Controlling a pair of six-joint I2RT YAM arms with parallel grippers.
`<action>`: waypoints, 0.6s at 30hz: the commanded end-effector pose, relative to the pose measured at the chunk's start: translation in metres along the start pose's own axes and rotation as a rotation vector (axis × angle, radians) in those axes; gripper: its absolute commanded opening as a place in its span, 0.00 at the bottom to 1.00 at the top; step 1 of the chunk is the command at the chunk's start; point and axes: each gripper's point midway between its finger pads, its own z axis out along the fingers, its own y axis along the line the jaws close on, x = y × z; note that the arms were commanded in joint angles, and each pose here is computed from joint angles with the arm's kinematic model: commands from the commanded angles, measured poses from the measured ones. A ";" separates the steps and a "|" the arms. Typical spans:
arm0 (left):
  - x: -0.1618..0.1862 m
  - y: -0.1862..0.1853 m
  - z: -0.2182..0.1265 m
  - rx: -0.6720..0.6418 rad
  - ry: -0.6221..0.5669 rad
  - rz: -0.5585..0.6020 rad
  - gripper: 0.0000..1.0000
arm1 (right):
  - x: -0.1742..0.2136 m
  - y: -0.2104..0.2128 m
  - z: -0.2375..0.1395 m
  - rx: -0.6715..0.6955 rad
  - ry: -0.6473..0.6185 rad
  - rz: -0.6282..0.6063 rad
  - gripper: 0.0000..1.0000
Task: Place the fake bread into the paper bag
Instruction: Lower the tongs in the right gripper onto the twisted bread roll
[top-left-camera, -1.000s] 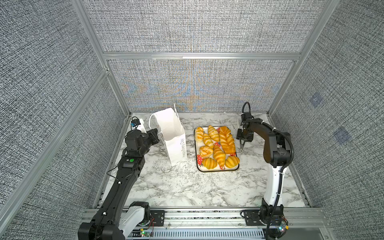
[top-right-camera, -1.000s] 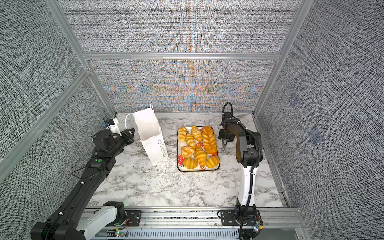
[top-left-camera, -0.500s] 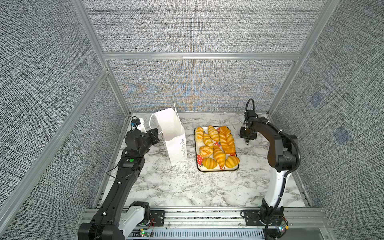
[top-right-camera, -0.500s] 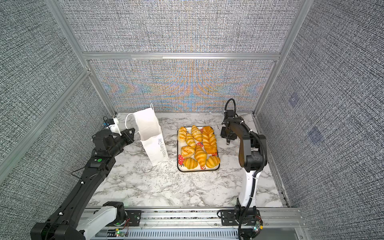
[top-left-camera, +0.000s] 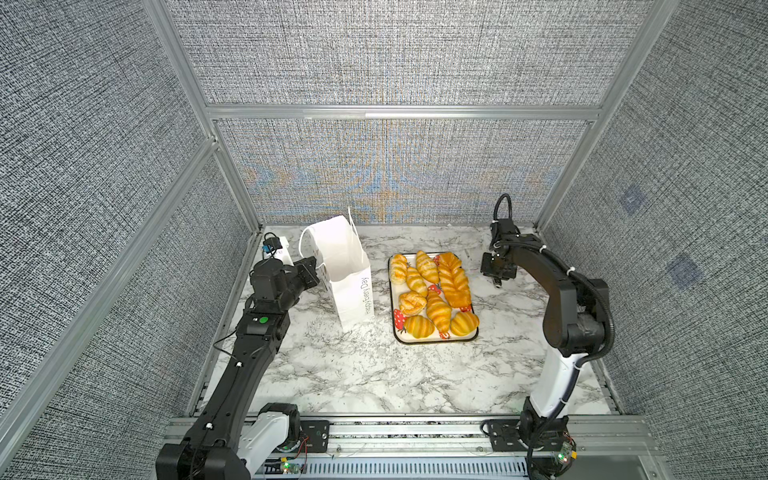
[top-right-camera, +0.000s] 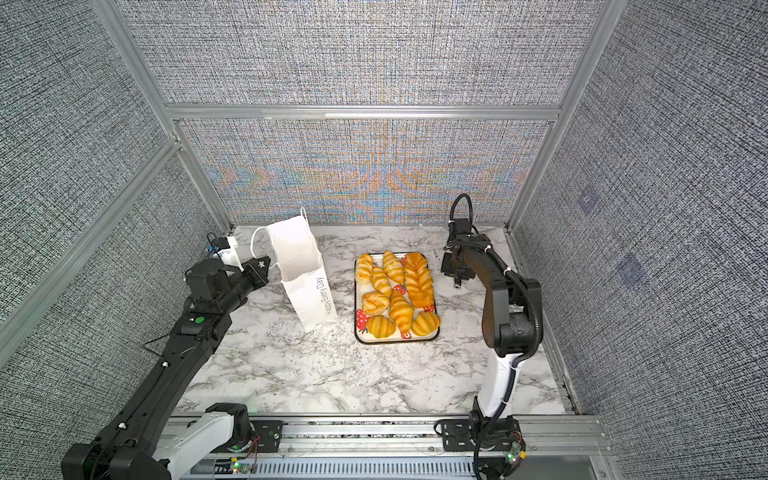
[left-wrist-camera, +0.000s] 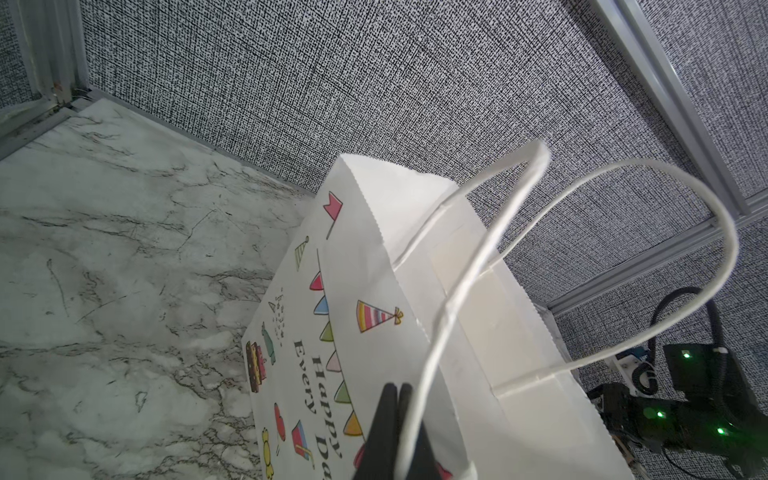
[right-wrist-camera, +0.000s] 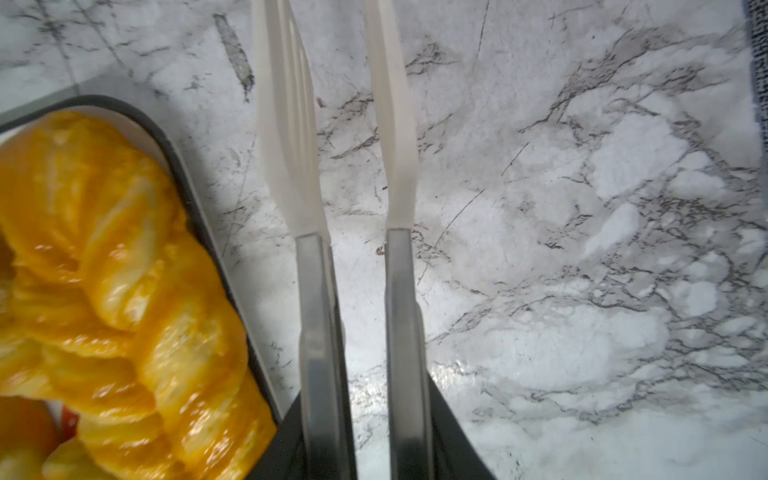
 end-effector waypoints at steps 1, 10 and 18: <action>-0.001 -0.002 0.002 0.012 -0.002 0.000 0.00 | 0.004 0.005 -0.016 -0.026 -0.009 -0.002 0.34; -0.003 -0.004 0.002 0.013 0.003 0.017 0.00 | 0.031 0.015 -0.050 -0.104 -0.021 -0.033 0.35; -0.001 -0.005 0.009 0.025 0.019 0.014 0.00 | 0.045 0.030 -0.078 -0.209 -0.022 -0.043 0.38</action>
